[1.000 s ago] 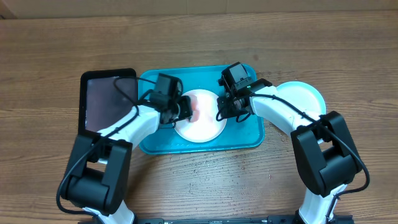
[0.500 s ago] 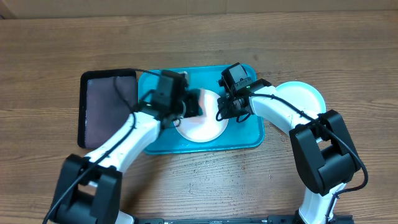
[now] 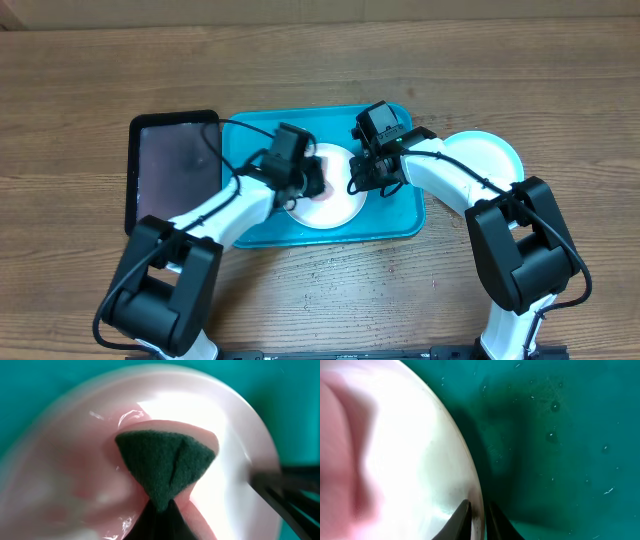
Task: Clean dirty plates on tray and stack at the side
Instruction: 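Scrub the stained white plate with the sponge in the left gripper, then return the sponge to the black tray with the left gripper, then tilt the white plate up on its edge with the right gripper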
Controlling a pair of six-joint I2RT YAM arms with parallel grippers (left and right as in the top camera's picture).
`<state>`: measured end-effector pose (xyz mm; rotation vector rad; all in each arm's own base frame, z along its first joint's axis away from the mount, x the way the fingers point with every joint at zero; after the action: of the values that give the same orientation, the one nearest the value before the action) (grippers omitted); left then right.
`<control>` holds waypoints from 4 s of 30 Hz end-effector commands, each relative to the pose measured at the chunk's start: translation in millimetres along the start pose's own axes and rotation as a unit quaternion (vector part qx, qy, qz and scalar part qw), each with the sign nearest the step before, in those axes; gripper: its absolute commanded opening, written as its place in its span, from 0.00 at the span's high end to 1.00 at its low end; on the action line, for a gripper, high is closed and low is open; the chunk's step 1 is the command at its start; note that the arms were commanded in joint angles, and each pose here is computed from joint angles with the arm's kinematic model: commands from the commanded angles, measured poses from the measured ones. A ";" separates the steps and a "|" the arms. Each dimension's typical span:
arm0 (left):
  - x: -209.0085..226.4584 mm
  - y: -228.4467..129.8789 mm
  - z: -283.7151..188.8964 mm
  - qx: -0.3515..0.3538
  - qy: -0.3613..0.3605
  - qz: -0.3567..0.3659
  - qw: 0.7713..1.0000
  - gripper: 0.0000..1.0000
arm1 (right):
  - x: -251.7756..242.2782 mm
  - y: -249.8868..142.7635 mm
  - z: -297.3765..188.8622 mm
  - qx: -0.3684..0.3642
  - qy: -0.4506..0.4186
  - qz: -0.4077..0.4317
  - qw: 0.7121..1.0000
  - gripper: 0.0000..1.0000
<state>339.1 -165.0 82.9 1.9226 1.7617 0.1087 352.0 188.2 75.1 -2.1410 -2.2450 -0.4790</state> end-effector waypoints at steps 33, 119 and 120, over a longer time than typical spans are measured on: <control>145.4 40.6 -128.8 -0.003 0.175 0.003 0.985 0.96 | -8.7 -1.2 5.8 0.005 -0.024 0.004 1.000 0.89; 219.5 10.7 -57.6 0.120 0.236 0.007 0.964 0.37 | 60.0 43.0 -170.6 -0.399 -0.301 -0.094 0.861 0.96; 220.5 8.1 -56.1 0.120 0.239 0.007 0.963 0.44 | 60.0 43.0 -170.6 -0.399 -0.301 -0.094 0.861 0.96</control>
<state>364.2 61.7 85.8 2.2080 2.1363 0.4617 356.4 211.0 233.8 -2.6773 -3.0691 -0.8772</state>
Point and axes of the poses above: each gripper's point midway between its finger pads, its own z axis out along the fingers, its own x axis along the line the jaws close on, y = z × x, the point moved 7 cm from there along -z, back along the fingers, and after that the axes turned 12 degrees about z, right-handed, at the moved point
